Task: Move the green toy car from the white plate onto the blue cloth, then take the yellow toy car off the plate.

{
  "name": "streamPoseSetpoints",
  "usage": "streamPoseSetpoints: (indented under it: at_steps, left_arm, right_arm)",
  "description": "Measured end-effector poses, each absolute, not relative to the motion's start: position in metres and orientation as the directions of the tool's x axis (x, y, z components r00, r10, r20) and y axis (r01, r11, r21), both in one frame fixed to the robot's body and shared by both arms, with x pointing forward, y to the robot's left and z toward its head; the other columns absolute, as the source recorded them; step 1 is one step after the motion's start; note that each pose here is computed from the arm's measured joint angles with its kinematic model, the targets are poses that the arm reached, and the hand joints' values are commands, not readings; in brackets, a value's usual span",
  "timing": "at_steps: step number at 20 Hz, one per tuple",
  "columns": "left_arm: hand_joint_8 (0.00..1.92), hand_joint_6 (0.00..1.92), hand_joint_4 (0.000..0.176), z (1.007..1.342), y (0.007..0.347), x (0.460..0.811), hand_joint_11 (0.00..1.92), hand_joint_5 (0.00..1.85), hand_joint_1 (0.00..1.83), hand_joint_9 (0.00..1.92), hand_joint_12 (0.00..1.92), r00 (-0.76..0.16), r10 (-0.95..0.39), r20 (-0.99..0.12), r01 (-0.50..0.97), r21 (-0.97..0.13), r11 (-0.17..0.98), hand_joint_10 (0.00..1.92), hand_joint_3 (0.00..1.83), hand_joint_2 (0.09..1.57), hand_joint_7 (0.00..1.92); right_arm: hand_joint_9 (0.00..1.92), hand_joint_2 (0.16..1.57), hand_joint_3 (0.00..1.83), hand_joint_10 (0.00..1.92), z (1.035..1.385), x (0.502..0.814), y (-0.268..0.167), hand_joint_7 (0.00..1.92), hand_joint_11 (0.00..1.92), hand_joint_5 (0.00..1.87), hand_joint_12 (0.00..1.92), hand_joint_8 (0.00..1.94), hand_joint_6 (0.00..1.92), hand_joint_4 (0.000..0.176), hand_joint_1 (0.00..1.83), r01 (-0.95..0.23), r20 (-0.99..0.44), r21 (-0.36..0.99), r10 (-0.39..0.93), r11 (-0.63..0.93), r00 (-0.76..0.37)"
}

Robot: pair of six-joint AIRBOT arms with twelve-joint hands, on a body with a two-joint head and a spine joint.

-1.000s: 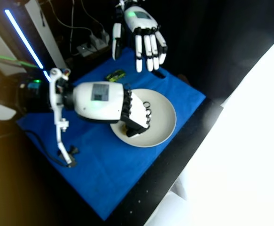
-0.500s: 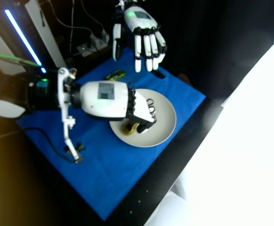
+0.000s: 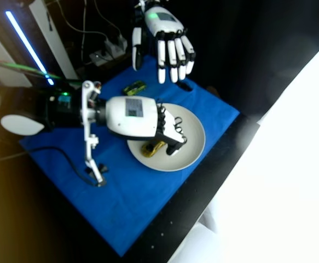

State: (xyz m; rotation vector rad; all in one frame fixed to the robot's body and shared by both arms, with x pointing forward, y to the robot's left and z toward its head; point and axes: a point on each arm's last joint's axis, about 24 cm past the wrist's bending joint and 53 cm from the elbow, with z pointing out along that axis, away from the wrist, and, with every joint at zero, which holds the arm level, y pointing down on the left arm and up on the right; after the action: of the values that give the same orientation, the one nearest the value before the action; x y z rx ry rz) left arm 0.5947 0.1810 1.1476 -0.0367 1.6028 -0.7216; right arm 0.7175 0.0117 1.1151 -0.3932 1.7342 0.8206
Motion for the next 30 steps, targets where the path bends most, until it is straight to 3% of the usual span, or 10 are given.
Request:
streamPoseSetpoints:
  at_steps: [3,5,7,11,13,14,18,23,25,30]
  left_arm:
    - [0.01,0.00,0.099,1.149,0.181,0.595,0.00,0.66,0.59,0.34,1.02,-0.182,-0.428,-0.885,0.381,-0.465,0.799,0.38,0.00,1.07,0.55]
    - [0.01,0.00,0.095,1.149,0.181,0.595,0.00,0.66,0.61,0.29,1.31,-0.180,-0.429,-0.885,0.382,-0.465,0.799,0.57,0.00,1.06,0.56]
    - [0.01,0.00,0.083,1.149,0.181,0.595,0.00,0.67,0.59,0.28,1.09,-0.180,-0.429,-0.885,0.382,-0.465,0.799,0.60,0.00,1.06,0.56]
    - [0.01,0.01,0.076,1.149,0.181,0.594,0.00,0.69,0.60,0.27,1.13,-0.180,-0.430,-0.884,0.382,-0.466,0.798,0.61,0.00,1.07,0.57]
    - [0.01,0.00,0.098,1.150,0.181,0.594,0.00,0.67,0.56,0.25,1.08,-0.179,-0.431,-0.885,0.383,-0.466,0.798,0.60,0.00,1.08,0.55]
    - [0.01,0.00,0.086,1.150,0.181,0.594,0.00,0.67,0.57,0.26,1.11,-0.179,-0.431,-0.884,0.382,-0.466,0.798,0.61,0.00,1.08,0.55]
    - [0.00,0.00,0.108,1.149,0.182,0.594,0.00,0.62,0.49,0.23,1.33,-0.180,-0.429,-0.885,0.381,-0.465,0.799,0.53,0.00,1.10,0.51]
    - [0.00,0.00,0.118,1.149,0.181,0.594,0.00,0.62,0.50,0.32,1.29,-0.179,-0.430,-0.885,0.382,-0.465,0.799,0.33,0.00,1.09,0.52]
    - [0.00,0.00,0.110,1.149,0.182,0.594,0.00,0.63,0.53,0.34,1.33,-0.179,-0.430,-0.885,0.382,-0.465,0.799,0.32,0.00,1.10,0.52]
    - [0.00,0.00,0.117,1.149,0.182,0.594,0.00,0.62,0.52,0.35,1.23,-0.178,-0.430,-0.885,0.381,-0.465,0.799,0.23,0.00,1.09,0.52]
  right_arm:
    - [0.73,0.99,0.01,0.54,1.111,0.719,0.013,0.86,0.44,0.68,1.44,0.01,0.00,0.000,0.91,-0.627,-0.933,0.330,0.141,0.706,-0.332]
    - [0.76,0.99,0.00,0.62,1.109,0.719,0.015,0.91,0.49,0.69,1.49,0.02,0.00,0.000,0.91,-0.626,-0.931,0.331,0.138,0.706,-0.337]
    - [0.73,0.99,0.00,0.61,1.108,0.718,0.016,0.89,0.47,0.68,1.46,0.01,0.00,0.000,0.90,-0.627,-0.931,0.332,0.138,0.705,-0.339]
    - [0.73,1.00,0.00,0.54,1.099,0.719,0.013,0.88,0.43,0.68,1.47,0.00,0.00,0.000,0.91,-0.616,-0.927,0.332,0.126,0.714,-0.354]
    - [0.73,1.00,0.00,0.54,1.096,0.720,0.012,0.88,0.44,0.69,1.47,0.00,0.00,0.000,0.91,-0.609,-0.924,0.335,0.126,0.718,-0.360]
    - [0.70,0.99,0.00,0.75,1.094,0.720,0.011,0.91,0.47,0.70,1.57,0.01,0.00,0.000,0.91,-0.608,-0.923,0.335,0.123,0.720,-0.364]
    - [0.65,0.99,0.00,1.15,1.090,0.720,0.013,1.01,0.54,0.72,1.74,0.08,0.00,0.000,0.93,-0.604,-0.920,0.340,0.123,0.721,-0.372]
    - [0.60,1.01,0.00,0.96,1.089,0.722,0.012,0.90,0.44,0.71,1.64,0.05,0.00,0.000,0.96,-0.601,-0.921,0.339,0.124,0.724,-0.370]
    - [0.62,1.01,0.00,1.15,1.089,0.725,0.011,0.95,0.51,0.72,1.73,0.10,0.00,0.000,0.97,-0.598,-0.922,0.337,0.124,0.727,-0.368]
    - [0.64,1.02,0.00,1.16,1.088,0.725,0.014,0.95,0.53,0.74,1.74,0.18,0.00,0.000,0.99,-0.598,-0.921,0.338,0.124,0.726,-0.369]
